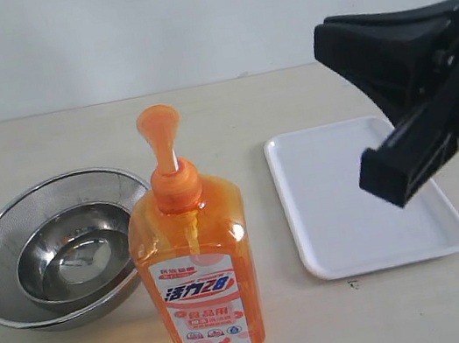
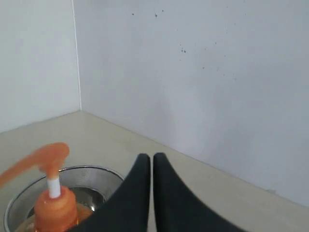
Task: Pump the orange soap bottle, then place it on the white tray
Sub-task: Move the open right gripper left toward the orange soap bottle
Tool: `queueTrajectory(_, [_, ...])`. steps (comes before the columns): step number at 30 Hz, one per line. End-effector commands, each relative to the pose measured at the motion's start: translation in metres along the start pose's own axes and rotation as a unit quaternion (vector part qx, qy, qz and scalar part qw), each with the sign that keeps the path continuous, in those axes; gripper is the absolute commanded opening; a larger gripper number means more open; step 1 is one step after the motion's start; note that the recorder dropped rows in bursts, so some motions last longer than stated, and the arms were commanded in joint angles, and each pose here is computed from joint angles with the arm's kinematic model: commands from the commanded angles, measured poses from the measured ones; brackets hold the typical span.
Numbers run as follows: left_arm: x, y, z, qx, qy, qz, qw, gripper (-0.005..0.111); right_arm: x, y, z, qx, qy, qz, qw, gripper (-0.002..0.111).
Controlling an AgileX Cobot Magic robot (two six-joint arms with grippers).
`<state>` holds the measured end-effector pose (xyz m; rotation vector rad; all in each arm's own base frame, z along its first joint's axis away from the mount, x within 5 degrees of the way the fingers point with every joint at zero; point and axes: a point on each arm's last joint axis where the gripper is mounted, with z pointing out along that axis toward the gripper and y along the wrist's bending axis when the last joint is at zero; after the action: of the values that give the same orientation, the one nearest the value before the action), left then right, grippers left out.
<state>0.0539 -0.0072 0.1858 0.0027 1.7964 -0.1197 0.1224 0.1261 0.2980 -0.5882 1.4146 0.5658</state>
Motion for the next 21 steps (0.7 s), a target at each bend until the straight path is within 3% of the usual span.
queueTrajectory(1, [0.000,0.000,0.000,-0.001,-0.002,-0.005,1.000,0.005,0.013,0.003,-0.008,-0.015,-0.028,-0.040,0.999,0.000])
queueTrajectory(8, [0.000,0.000,0.000,-0.001,-0.002,-0.005,1.000,0.005,0.023,0.013,-0.017,-0.067,-0.072,-0.102,0.990,0.000])
queueTrajectory(17, [0.000,0.000,0.000,-0.001,-0.002,-0.005,1.000,0.005,0.037,0.010,-0.020,-0.053,-0.066,-0.045,0.995,0.002])
queueTrajectory(20, [0.000,0.000,0.000,-0.001,-0.002,-0.005,1.000,0.005,0.041,0.011,-0.013,-0.056,-0.048,-0.017,0.997,0.019])
queueTrajectory(21, [0.000,0.000,0.000,-0.001,-0.002,-0.005,1.000,0.005,0.044,0.012,-0.008,-0.057,-0.040,-0.006,0.998,0.033])
